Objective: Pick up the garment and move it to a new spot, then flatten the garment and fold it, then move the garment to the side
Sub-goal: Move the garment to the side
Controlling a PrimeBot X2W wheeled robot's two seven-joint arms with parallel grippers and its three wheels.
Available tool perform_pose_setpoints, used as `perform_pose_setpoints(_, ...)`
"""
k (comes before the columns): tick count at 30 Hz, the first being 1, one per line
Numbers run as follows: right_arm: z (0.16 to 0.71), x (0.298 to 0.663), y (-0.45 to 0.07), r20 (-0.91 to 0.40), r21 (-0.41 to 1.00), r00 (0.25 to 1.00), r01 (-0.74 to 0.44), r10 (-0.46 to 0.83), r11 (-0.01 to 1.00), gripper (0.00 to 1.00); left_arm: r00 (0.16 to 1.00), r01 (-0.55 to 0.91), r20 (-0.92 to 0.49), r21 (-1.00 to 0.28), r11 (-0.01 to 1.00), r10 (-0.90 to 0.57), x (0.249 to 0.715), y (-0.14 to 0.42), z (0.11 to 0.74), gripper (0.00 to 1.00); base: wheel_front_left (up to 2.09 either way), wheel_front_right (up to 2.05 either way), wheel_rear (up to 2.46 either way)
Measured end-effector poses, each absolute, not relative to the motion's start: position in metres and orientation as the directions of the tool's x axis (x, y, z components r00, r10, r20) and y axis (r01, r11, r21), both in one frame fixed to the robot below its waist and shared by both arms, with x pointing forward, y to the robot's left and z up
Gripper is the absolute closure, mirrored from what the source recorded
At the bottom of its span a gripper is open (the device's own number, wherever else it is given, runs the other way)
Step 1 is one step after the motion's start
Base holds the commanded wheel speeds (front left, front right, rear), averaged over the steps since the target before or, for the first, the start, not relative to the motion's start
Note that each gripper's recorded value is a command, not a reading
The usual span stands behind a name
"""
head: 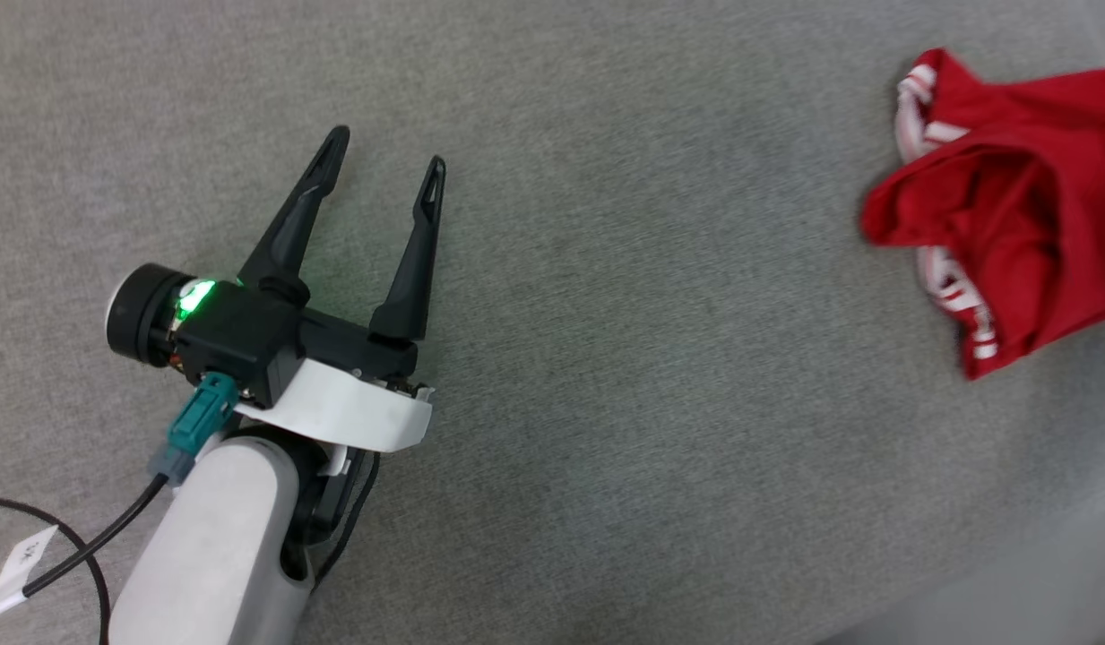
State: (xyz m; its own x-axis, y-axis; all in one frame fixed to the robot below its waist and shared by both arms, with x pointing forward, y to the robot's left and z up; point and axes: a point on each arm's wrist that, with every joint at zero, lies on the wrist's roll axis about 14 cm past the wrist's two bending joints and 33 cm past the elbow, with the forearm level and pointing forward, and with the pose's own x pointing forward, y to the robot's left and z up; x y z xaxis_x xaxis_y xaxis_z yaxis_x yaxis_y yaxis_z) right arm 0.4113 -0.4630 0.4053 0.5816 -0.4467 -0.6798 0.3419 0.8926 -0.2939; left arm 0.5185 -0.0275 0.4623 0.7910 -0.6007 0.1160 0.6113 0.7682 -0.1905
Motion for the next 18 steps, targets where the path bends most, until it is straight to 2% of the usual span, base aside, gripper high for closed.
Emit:
perform_pose_setpoints(5,0.396,0.436,-0.473,-0.647,-0.331,0.589,0.355,-0.484,0.874,1.0,0.807,0.589,0.076,-0.192,0.785,-0.586,0.527,-0.017,0.441,0.0,0.0,0.0,0.0)
perform_pose_setpoints(6,0.39,0.439,-0.471,-0.645,-0.328,0.593,0.354,-0.482,0.876,0.71,0.809,0.584,0.066,-0.194,0.788,-0.584,0.527,-0.015,0.437,0.0,0.0,0.0,0.0)
perform_pose_setpoints(7,0.385,0.441,-0.469,-0.642,-0.326,0.596,0.357,-0.482,0.875,0.0,0.811,0.581,0.058,-0.196,0.79,-0.582,0.528,-0.013,0.433,0.0,0.0,0.0,0.0)
perform_pose_setpoints(14,0.388,0.428,-0.473,-0.578,-0.258,0.627,0.466,-0.522,0.846,0.0,0.815,0.576,0.059,-0.2,0.793,-0.577,0.522,-0.013,0.438,0.0,0.0,0.0,0.0)
perform_pose_setpoints(18,0.395,0.401,-0.478,-0.547,-0.235,0.634,0.51,-0.547,0.827,0.0,0.824,0.564,0.073,-0.209,0.799,-0.562,0.512,-0.01,0.449,0.0,0.0,0.0,0.0)
